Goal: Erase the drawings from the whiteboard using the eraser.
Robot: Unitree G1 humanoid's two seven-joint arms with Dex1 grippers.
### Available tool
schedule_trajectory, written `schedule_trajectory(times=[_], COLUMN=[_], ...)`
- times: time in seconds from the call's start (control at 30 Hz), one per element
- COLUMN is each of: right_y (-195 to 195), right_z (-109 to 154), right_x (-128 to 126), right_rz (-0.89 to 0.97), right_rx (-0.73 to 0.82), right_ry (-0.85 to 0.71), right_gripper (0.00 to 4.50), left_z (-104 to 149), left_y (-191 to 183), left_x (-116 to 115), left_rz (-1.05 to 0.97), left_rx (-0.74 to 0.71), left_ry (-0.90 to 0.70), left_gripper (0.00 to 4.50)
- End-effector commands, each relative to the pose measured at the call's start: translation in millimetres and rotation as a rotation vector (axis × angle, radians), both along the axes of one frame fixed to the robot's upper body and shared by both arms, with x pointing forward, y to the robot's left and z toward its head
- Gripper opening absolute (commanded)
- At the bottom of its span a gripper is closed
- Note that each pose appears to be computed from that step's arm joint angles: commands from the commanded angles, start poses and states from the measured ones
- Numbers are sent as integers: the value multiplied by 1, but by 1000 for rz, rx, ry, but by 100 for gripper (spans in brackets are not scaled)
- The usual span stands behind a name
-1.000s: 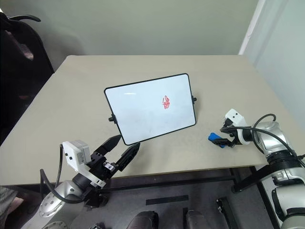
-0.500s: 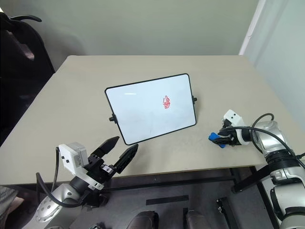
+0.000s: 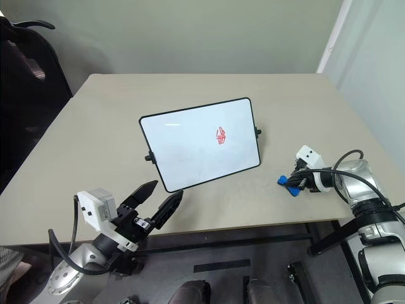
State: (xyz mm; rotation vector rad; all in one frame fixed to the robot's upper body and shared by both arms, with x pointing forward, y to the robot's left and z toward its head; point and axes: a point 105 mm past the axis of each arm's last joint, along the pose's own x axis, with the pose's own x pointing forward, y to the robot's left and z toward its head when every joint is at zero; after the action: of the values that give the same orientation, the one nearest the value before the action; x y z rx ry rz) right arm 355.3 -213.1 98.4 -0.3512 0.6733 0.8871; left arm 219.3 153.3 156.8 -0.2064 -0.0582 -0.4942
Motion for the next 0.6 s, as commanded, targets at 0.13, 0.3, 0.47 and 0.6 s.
schedule_trajectory(times=[0.13, 0.3, 0.47, 0.6], right_y=[6, 26, 54, 77], right_z=[56, 106, 143, 158], right_x=[-4, 0, 19, 31], right_rz=[20, 18, -50, -103], right_rx=[80, 173, 288, 364], right_ry=[-154, -316, -458, -535], right_gripper=[55, 55, 55, 55], left_z=[11, 11, 11, 11], left_y=[-3, -4, -5, -5], left_x=[-2, 0, 1, 1], left_rz=[-13, -19, -25, -18], left_rx=[-3, -3, -2, -2], left_ry=[-54, -53, -55, -59], left_gripper=[450, 450, 450, 450])
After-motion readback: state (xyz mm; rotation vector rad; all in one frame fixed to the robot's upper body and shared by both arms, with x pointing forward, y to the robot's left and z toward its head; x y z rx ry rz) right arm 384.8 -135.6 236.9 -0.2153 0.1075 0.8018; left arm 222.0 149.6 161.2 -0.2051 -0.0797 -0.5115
